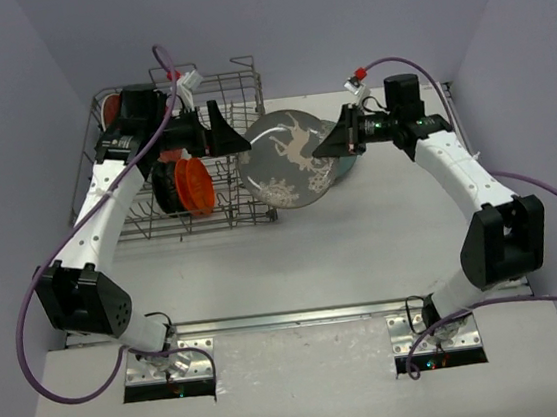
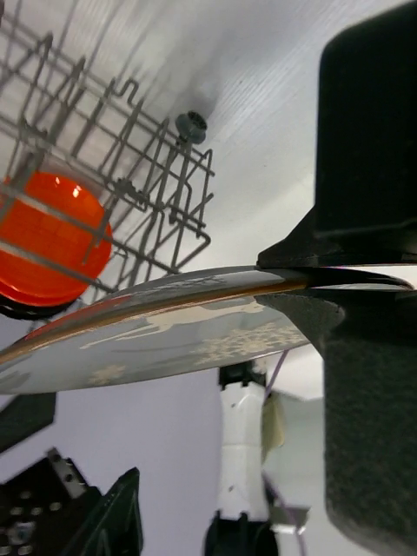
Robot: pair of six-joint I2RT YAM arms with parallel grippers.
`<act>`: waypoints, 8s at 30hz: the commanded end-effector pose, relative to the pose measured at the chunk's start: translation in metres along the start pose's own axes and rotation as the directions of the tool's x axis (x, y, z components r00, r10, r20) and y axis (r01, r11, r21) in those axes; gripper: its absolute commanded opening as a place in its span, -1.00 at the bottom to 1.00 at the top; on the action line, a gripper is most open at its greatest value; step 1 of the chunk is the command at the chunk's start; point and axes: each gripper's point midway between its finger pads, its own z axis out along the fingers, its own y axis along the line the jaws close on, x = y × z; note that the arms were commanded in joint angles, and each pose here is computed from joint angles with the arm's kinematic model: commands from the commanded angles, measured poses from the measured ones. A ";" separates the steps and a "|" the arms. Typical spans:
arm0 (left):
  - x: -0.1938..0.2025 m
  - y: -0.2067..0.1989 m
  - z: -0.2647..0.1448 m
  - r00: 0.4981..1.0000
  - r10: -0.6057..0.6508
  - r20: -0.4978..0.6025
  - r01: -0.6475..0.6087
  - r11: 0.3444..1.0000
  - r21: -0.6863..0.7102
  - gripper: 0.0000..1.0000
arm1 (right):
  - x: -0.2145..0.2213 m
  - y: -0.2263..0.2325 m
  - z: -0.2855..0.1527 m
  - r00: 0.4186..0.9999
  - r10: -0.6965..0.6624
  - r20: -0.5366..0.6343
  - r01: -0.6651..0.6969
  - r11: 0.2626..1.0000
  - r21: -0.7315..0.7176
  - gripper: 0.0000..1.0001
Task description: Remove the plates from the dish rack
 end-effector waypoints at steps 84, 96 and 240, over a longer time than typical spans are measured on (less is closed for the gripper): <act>-0.156 0.141 -0.173 0.883 0.443 0.155 0.009 0.314 -0.949 0.23 | -0.128 -0.165 -0.029 0.939 -0.343 0.008 0.192 0.543 0.817 0.98; -0.157 0.214 -0.141 0.909 0.401 0.115 0.007 0.261 -0.965 0.07 | -0.080 -0.118 -0.055 0.917 -0.400 0.015 0.251 0.604 0.756 0.98; -0.100 -0.002 -0.068 0.917 0.240 0.320 -0.172 0.959 -0.224 1.00 | -0.098 -0.190 0.003 0.965 0.200 0.171 -0.226 0.963 0.150 -1.00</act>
